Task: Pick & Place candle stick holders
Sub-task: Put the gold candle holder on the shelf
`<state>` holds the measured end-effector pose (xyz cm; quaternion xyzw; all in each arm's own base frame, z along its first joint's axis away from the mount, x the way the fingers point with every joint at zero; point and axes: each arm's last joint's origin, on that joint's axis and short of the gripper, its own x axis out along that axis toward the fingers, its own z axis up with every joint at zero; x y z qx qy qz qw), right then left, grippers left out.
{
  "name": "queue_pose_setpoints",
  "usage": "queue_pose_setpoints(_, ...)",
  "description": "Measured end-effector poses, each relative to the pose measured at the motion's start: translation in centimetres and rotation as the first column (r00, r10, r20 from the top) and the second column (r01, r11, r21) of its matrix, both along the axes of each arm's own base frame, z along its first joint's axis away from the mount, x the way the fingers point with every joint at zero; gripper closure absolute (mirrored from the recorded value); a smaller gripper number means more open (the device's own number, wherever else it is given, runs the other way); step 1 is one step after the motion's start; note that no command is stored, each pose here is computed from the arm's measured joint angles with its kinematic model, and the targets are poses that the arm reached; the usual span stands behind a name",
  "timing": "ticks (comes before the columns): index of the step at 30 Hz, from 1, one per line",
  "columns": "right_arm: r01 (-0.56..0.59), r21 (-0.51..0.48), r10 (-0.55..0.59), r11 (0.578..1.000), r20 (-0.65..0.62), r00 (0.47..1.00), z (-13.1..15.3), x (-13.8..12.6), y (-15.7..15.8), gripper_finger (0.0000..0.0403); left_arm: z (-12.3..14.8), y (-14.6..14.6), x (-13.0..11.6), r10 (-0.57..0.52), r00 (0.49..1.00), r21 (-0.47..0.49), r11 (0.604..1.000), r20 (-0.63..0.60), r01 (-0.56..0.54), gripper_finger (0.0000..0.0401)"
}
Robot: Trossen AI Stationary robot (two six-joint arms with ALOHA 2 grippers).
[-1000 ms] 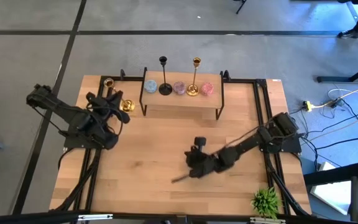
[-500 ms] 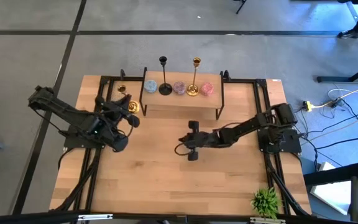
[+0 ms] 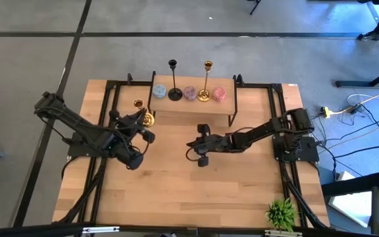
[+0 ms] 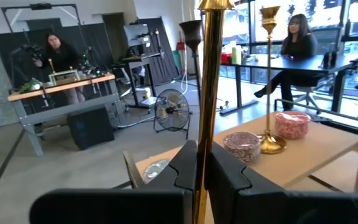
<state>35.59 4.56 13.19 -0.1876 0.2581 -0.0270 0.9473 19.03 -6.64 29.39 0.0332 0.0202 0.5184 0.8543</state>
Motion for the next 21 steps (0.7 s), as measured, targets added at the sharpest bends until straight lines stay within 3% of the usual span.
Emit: queue_pose_setpoints(21,-0.020,0.054,0.020,0.998,-0.003,1.000,-0.1,-0.3,1.6,0.0396,-0.7,-2.9,-0.4,-0.131,0.991,0.010,0.991,-0.021,0.131,0.0389)
